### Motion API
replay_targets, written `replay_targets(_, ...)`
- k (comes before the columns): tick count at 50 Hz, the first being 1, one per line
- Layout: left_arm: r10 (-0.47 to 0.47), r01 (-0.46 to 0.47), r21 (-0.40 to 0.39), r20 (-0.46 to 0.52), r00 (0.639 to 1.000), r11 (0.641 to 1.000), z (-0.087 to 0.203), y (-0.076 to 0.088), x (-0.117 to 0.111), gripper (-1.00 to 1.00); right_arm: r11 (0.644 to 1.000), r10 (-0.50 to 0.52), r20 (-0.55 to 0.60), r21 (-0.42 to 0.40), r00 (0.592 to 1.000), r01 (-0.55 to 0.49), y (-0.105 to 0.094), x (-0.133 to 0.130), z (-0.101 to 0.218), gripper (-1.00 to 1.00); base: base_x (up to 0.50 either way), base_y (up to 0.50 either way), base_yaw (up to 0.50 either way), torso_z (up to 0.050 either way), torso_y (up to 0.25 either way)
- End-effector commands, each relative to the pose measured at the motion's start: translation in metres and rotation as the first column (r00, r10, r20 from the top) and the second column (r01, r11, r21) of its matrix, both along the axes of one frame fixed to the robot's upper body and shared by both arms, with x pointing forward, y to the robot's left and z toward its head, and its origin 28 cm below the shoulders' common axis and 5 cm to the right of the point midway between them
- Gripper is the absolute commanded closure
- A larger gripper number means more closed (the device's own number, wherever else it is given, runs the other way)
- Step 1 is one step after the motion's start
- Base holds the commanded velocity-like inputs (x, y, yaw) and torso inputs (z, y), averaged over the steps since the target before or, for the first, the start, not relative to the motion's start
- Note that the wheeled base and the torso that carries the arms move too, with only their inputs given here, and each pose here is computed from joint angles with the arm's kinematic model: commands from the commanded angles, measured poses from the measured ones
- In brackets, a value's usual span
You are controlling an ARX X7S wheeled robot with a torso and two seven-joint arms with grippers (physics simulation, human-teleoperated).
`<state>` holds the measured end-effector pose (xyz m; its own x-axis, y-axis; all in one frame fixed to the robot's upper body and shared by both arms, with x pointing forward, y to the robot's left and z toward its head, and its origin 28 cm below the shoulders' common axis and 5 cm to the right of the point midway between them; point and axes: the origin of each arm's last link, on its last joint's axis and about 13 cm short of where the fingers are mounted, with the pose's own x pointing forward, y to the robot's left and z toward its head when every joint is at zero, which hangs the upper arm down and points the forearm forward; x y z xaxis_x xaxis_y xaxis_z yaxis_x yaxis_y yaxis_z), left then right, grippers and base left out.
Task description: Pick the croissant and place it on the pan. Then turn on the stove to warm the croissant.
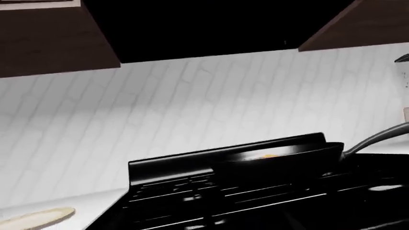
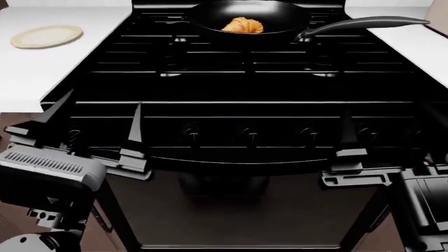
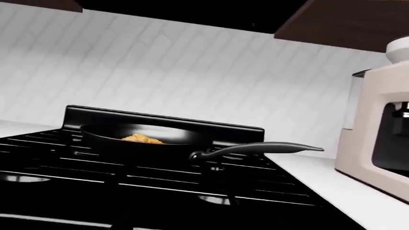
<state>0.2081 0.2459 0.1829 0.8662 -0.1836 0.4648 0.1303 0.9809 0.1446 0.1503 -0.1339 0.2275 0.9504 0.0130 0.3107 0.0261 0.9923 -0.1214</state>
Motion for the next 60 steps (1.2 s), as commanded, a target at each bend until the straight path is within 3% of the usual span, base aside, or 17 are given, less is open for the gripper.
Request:
replay_targets(1,0.012,-0.012,-0.005,0.004,1.0,1.0,-0.005,0.002,0.0,-1.0,1.0,0.013,0.019,-0.013,1.0,-0.013,0.002,-0.002,-0.006,-1.0,0.0,0.0,0.0,-0.05,0.0)
replay_targets(19,0.001,-0.001,-0.068,-0.001,1.0,0.998,-0.004,0.006,-0.001,-1.0,0.999,0.029,0.007,-0.023,1.0,-0.028,0.003,0.0,-0.011,-1.0,0.0,0.0,0.0,-0.05,0.0)
replay_targets(55,0.003,-0.004,-0.069,-0.012,1.0,0.998,-0.007,0.005,0.001,-1.0,0.999,0.034,-0.016,-0.031,0.999,-0.035,0.003,0.004,-0.016,-1.0,0.0,0.0,0.0,-0.05,0.0)
replay_targets(60,0.008,-0.009,-0.072,-0.013,1.0,0.997,-0.008,0.005,0.002,-1.0,0.999,0.034,-0.017,-0.033,0.999,-0.034,0.003,0.005,-0.016,-1.0,0.0,0.0,0.0,-0.001,0.0)
